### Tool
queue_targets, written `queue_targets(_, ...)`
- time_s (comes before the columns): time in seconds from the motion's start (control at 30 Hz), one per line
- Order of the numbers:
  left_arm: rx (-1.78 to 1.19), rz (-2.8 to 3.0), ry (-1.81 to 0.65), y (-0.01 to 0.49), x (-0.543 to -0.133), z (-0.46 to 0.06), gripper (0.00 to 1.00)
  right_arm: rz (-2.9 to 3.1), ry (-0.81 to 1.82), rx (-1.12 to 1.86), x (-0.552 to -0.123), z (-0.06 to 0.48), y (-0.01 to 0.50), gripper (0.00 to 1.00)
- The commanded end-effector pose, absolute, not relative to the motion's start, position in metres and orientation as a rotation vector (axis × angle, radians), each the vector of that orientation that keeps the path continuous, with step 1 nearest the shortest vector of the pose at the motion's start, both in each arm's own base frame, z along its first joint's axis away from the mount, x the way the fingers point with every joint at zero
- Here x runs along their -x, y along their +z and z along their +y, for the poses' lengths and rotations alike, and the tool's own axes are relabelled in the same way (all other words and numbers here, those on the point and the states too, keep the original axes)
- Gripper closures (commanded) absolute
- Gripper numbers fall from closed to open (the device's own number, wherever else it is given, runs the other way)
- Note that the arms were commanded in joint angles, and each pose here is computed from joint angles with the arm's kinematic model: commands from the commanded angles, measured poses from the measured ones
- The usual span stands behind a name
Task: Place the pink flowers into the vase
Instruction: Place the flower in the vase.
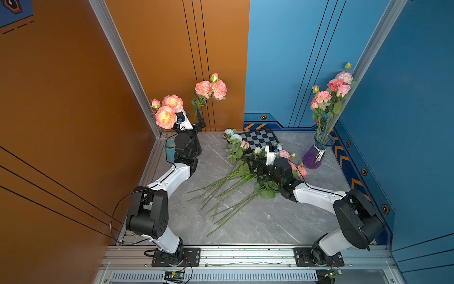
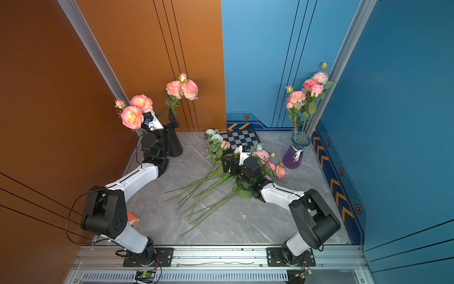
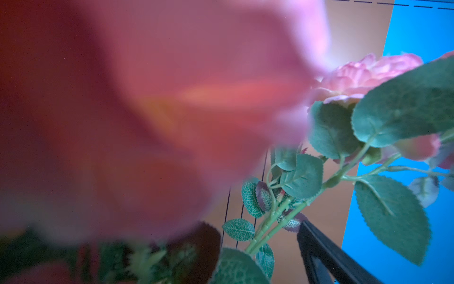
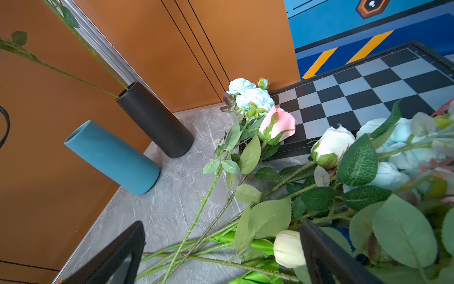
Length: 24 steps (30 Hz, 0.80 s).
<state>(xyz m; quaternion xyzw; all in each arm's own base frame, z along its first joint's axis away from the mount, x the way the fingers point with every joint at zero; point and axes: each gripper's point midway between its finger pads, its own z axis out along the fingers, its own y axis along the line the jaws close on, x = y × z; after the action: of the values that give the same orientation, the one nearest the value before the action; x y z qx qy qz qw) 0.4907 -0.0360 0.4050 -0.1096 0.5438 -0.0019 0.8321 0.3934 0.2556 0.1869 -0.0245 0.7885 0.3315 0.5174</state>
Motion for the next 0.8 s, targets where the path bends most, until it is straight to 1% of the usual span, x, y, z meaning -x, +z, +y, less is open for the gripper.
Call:
queue_targets(0.0, 0.215, 1.146, -0.005, 0.398, -0.494, -0.037, 0.01, 1.890, 0.825, 0.056, -0.392, 0.259, 0.184, 0.00)
queue_targets(0.53, 0.240, 1.198, 0.011, 0.373, -0.496, -0.028, 0.01, 1.909, 0.833, 0.044, -0.398, 0.265, 0.178, 0.00)
queue_targets(0.57, 0.237, 1.226, 0.018, 0.359, -0.496, -0.028, 0.01, 1.912, 0.830, 0.042, -0.399, 0.265, 0.179, 0.00)
queue_targets(0.77, 0.231, 1.254, 0.020, 0.347, -0.496, -0.028, 0.01, 1.923, 0.829, 0.045, -0.397, 0.265, 0.176, 0.00)
